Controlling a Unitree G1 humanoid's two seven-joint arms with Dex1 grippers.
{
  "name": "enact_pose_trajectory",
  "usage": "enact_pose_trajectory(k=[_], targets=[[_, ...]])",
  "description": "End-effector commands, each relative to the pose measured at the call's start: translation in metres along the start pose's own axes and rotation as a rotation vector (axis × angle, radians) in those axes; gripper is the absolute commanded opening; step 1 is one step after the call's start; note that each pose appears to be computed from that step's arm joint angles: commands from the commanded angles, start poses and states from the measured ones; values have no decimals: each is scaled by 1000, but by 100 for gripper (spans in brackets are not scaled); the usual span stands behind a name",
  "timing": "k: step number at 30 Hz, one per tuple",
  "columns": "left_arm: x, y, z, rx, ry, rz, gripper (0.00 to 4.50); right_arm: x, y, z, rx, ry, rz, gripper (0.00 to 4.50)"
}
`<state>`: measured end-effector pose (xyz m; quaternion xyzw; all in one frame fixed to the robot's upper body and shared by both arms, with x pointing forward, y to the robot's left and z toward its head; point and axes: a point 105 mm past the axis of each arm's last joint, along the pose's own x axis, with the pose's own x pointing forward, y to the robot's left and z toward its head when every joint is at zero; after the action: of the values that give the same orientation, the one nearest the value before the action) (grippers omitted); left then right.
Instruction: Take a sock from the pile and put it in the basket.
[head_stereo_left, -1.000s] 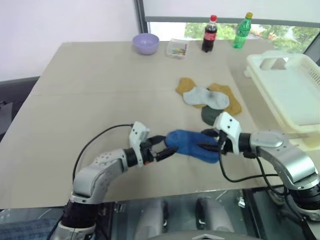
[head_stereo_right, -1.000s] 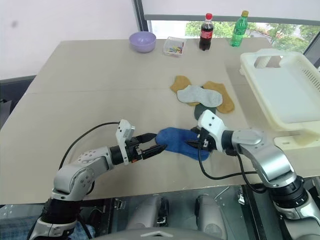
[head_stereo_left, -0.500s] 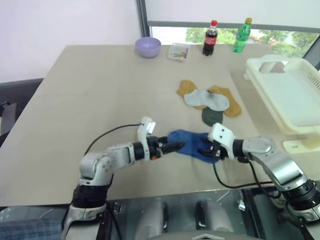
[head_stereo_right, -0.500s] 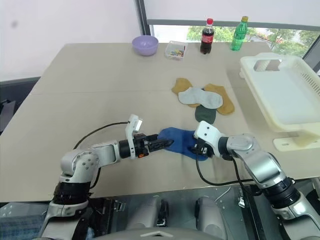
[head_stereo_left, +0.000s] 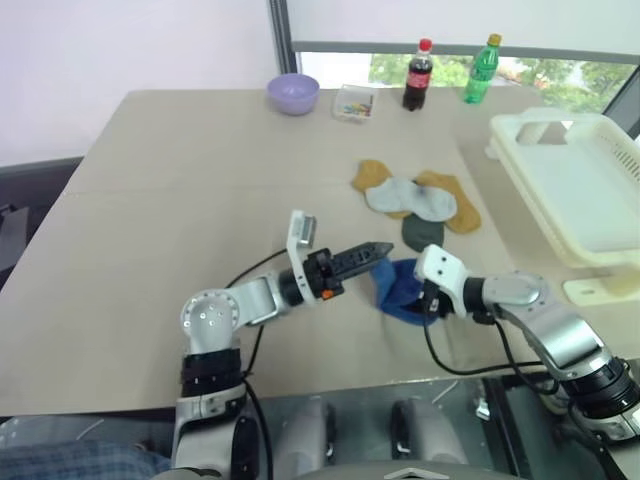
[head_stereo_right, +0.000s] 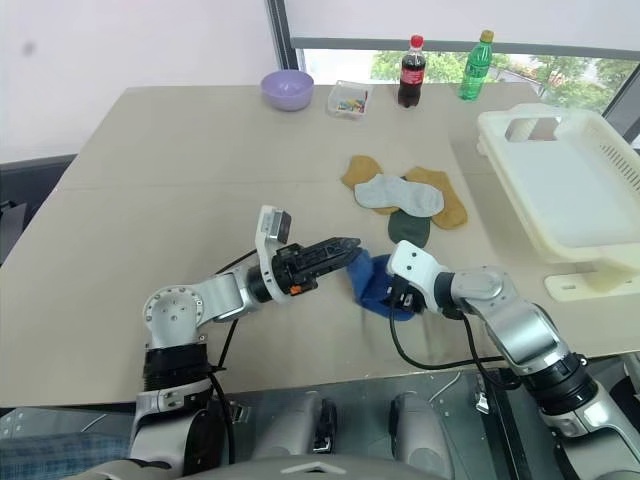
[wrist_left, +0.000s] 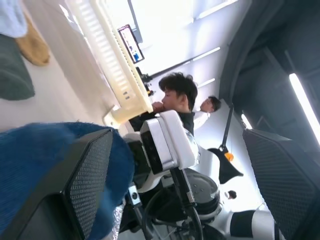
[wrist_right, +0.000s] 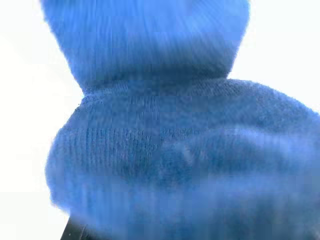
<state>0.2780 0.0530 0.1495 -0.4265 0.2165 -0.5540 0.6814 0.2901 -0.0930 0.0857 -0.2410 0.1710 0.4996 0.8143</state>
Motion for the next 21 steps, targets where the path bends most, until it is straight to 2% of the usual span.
enact_pose_trajectory(k=[1, 3, 6, 12, 14, 17, 21], targets=[[5, -6, -7, 13, 36, -22, 444, -7, -8, -3, 23, 20, -53, 234], [6, -1, -9, 25, 39, 5, 444, -11, -10, 2, 31, 9, -58, 234], [3, 5, 1, 56, -16, 50, 444, -13, -8, 4, 35, 12, -58, 234], [-31, 21, 48, 218, -210, 247, 444, -8, -7, -1, 47, 22, -64, 234], [-41, 28, 54, 235, -217, 311, 444, -7, -5, -2, 53, 24, -62, 234], [-53, 42, 48, 248, -155, 396, 444, -4, -3, -4, 51, 30, -54, 234], [-50, 56, 19, 183, -6, 424, 444, -2, -1, -1, 46, 22, -47, 234]])
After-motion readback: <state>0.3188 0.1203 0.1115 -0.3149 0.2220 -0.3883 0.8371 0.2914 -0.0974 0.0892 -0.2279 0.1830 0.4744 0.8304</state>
